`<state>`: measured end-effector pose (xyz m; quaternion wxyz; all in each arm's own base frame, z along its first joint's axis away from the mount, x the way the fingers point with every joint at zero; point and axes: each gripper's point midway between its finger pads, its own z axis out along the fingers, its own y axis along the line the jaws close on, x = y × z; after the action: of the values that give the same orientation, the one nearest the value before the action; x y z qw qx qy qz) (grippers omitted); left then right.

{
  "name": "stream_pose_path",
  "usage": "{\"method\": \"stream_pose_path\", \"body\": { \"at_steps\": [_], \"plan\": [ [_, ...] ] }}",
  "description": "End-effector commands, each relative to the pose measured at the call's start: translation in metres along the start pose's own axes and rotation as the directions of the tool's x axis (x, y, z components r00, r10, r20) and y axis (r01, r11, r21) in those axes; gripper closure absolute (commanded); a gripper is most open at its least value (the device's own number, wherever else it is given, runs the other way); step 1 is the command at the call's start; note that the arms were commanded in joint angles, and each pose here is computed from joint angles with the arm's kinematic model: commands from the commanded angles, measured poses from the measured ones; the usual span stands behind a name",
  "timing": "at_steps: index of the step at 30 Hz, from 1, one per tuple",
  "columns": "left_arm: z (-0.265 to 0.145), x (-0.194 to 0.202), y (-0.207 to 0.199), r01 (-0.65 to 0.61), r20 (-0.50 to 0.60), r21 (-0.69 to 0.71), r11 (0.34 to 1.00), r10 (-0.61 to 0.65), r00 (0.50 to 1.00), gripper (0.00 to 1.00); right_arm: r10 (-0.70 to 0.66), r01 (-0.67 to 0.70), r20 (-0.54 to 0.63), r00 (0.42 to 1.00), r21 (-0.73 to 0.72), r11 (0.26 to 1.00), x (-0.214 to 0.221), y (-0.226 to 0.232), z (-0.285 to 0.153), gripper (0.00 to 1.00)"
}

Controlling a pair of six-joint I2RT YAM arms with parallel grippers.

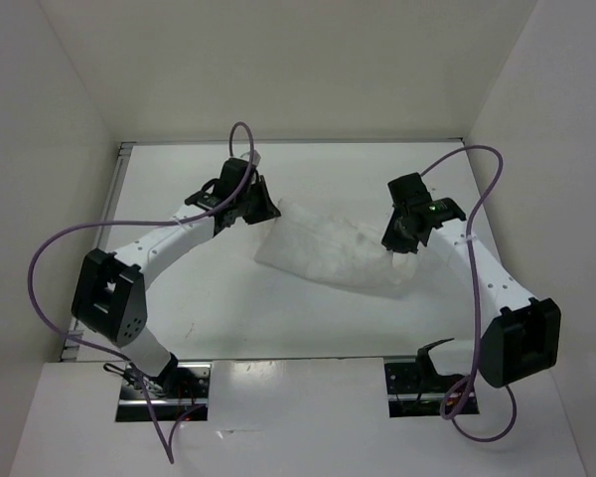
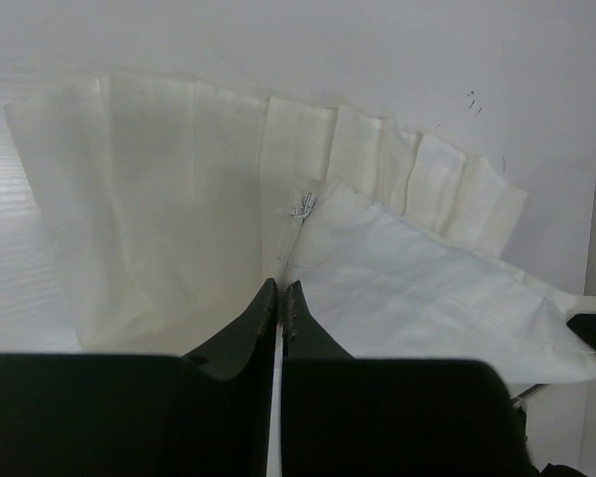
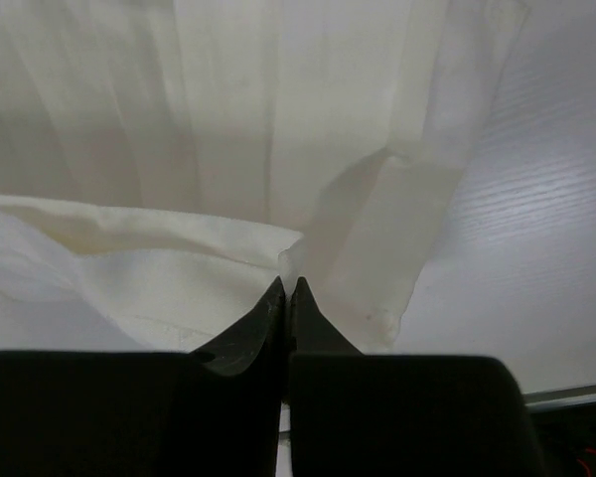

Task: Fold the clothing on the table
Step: Fold the skirt

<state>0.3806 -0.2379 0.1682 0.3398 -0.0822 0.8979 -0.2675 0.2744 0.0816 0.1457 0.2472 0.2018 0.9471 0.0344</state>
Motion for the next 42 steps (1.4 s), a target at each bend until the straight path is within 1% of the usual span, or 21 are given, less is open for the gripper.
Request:
{"method": "stream_pose_path", "body": {
  "at_steps": [1,8,12,13,16,18,19,20,21,23,27,30,31,32,34,36,37,39,40,41,42],
  "plan": [
    [0.015,-0.017,-0.006,-0.039,0.031,-0.006,0.999,0.039,0.999,1.0,-0.001,-0.004,0.059,0.998,0.08,0.997,-0.028,-0.014,0.005,1.0],
    [0.037,-0.018,-0.003,-0.046,0.007,-0.023,0.999,0.046,0.999,1.0,0.021,-0.029,0.084,0.996,0.093,0.995,-0.061,-0.015,0.032,1.0],
    [0.03,-0.03,-0.003,-0.036,0.033,-0.022,0.999,0.037,0.999,1.0,0.005,-0.012,0.136,0.991,0.049,0.999,-0.087,0.001,0.022,1.0],
    [0.027,-0.029,-0.002,-0.036,0.033,-0.022,0.999,0.037,0.999,1.0,0.005,-0.011,0.131,0.991,0.041,0.999,-0.086,0.002,0.022,1.0],
    [0.012,-0.026,-0.002,-0.036,0.039,-0.018,0.999,0.037,0.999,1.0,0.001,-0.004,0.145,0.989,0.022,1.0,-0.088,0.003,0.008,1.0],
    [-0.005,-0.018,0.002,-0.026,0.038,-0.018,1.0,0.026,0.999,1.0,-0.02,0.019,0.101,0.995,0.01,1.0,-0.068,0.002,0.005,1.0],
    [-0.011,-0.01,0.001,-0.006,0.027,-0.017,1.0,0.007,1.0,1.0,-0.021,0.023,0.129,0.991,-0.014,1.0,-0.067,0.004,-0.007,1.0],
    [-0.027,-0.014,-0.004,0.0,0.053,0.005,1.0,0.0,0.999,1.0,-0.03,0.034,0.109,0.994,-0.04,0.999,-0.058,0.006,-0.013,1.0],
    [-0.031,0.002,0.005,0.007,0.024,-0.022,1.0,-0.006,1.0,1.0,-0.034,0.039,0.093,0.995,-0.053,0.998,-0.048,0.007,-0.017,1.0],
    [-0.051,0.002,0.002,0.024,0.048,0.0,1.0,-0.024,0.999,1.0,-0.025,0.038,0.118,0.993,-0.11,0.993,-0.047,0.011,-0.036,1.0],
    [-0.063,0.009,0.007,0.048,0.051,-0.009,0.999,-0.048,0.998,1.0,-0.017,0.035,0.147,0.989,-0.117,0.992,-0.052,0.009,-0.05,1.0],
    [-0.053,0.004,0.007,0.037,0.05,-0.023,0.999,-0.036,0.998,1.0,-0.034,0.054,0.169,0.985,-0.112,0.992,-0.068,0.019,-0.042,1.0],
    [-0.039,0.006,0.014,0.019,0.033,-0.055,0.998,-0.018,0.999,1.0,-0.031,0.051,0.184,0.982,-0.101,0.994,-0.08,0.024,-0.034,1.0],
    [-0.035,-0.005,0.006,0.009,0.045,-0.045,0.999,-0.007,0.999,1.0,-0.039,0.058,0.191,0.981,-0.092,0.994,-0.085,0.027,-0.029,1.0],
    [-0.013,-0.012,0.013,-0.002,0.035,-0.08,0.997,0.004,0.999,1.0,-0.038,0.056,0.211,0.977,-0.081,0.995,-0.105,0.034,-0.014,1.0],
    [0.002,-0.035,0.016,0.002,0.059,-0.099,0.995,0.004,0.998,1.0,-0.021,0.041,0.25,0.968,-0.076,0.996,-0.128,0.037,-0.01,1.0],
    [0.006,-0.04,0.018,-0.008,0.069,-0.118,0.993,0.016,0.997,1.0,-0.032,0.046,0.227,0.973,-0.053,0.998,-0.132,0.037,0.005,1.0],
    [0.016,-0.048,0.023,-0.009,0.07,-0.144,0.989,0.019,0.997,1.0,-0.028,0.045,0.254,0.967,-0.058,0.997,-0.152,0.044,0.008,1.0],
    [0.016,-0.06,0.022,0.0,0.085,-0.145,0.989,0.013,0.996,1.0,-0.028,0.045,0.255,0.967,-0.059,0.997,-0.156,0.047,0.014,1.0],
    [0.018,-0.064,0.022,0.001,0.095,-0.153,0.988,0.014,0.995,1.0,-0.033,0.046,0.237,0.971,-0.049,0.998,-0.158,0.05,0.03,1.0],
    [0.023,-0.065,0.027,0.007,0.091,-0.164,0.986,0.008,0.996,1.0,-0.04,0.054,0.246,0.968,-0.052,0.997,-0.164,0.054,0.033,1.0]
  ]
}}
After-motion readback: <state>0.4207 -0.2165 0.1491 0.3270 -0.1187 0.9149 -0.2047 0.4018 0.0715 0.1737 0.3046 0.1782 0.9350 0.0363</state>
